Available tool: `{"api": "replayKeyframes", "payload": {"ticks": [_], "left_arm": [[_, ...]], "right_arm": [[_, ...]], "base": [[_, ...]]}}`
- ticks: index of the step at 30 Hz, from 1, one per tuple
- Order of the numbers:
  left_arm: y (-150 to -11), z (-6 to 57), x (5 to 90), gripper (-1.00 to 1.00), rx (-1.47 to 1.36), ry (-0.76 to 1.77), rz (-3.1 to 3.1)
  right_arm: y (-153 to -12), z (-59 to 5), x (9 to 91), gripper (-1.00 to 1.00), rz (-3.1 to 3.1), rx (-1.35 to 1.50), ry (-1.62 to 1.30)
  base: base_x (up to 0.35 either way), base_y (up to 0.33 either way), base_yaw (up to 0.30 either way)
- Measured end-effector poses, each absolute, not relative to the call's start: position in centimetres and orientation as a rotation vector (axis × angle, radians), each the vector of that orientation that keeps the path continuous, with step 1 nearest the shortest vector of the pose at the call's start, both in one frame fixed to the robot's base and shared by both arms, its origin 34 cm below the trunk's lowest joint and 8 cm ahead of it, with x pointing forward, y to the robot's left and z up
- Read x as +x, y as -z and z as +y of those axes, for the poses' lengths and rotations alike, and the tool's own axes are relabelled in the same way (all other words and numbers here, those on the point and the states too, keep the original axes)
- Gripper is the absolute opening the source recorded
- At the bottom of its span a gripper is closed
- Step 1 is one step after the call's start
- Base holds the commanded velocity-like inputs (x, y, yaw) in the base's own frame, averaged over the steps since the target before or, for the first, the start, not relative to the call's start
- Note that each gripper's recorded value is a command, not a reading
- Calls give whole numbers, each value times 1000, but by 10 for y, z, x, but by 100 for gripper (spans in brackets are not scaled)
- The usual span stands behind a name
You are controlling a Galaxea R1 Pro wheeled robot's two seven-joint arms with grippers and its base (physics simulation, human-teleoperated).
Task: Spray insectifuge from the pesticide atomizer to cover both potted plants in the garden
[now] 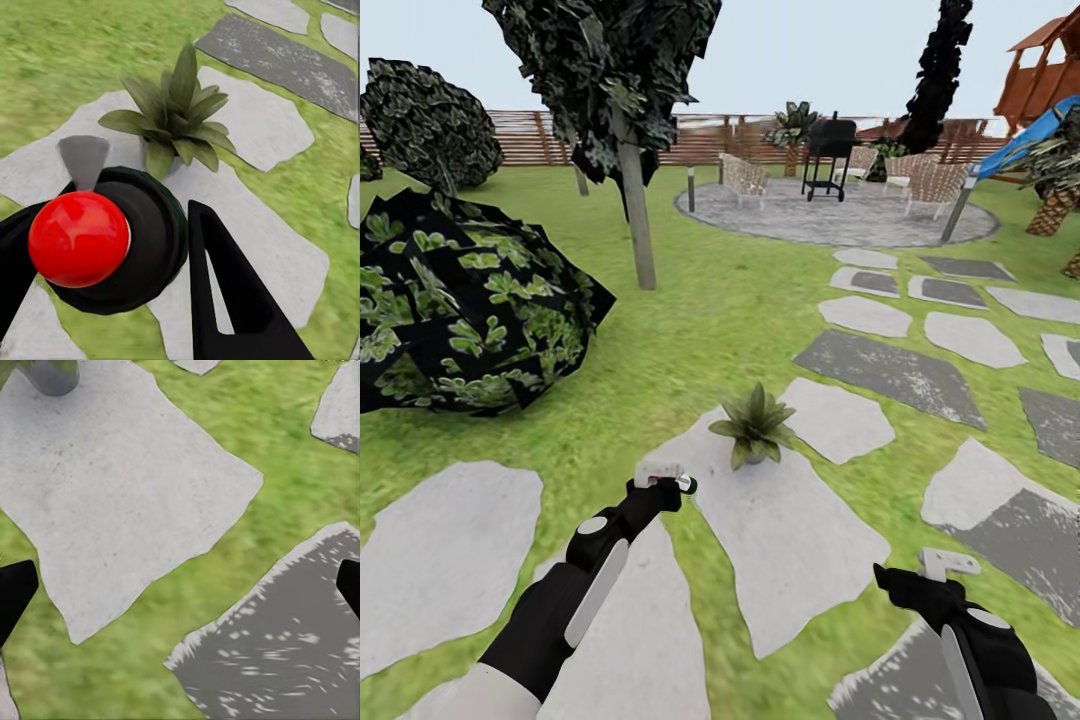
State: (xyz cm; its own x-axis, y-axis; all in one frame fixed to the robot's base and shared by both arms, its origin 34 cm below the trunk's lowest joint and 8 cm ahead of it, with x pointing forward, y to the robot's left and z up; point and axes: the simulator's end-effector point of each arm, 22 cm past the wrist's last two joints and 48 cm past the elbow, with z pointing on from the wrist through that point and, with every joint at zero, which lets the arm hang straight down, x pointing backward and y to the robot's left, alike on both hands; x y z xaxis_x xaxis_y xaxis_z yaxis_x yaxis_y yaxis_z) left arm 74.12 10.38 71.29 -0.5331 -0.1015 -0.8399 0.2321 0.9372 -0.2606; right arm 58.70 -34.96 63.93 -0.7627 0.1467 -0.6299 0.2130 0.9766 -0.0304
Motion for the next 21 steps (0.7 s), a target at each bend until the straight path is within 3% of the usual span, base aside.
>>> {"api": "replayKeyframes", "payload": {"ticks": [21], "left_arm": [[-725,104,742,-100,97,420,2073]], "right_arm": [[-648,-350,590,100,2432,250,128]], "base": [[302,224,-250]]}}
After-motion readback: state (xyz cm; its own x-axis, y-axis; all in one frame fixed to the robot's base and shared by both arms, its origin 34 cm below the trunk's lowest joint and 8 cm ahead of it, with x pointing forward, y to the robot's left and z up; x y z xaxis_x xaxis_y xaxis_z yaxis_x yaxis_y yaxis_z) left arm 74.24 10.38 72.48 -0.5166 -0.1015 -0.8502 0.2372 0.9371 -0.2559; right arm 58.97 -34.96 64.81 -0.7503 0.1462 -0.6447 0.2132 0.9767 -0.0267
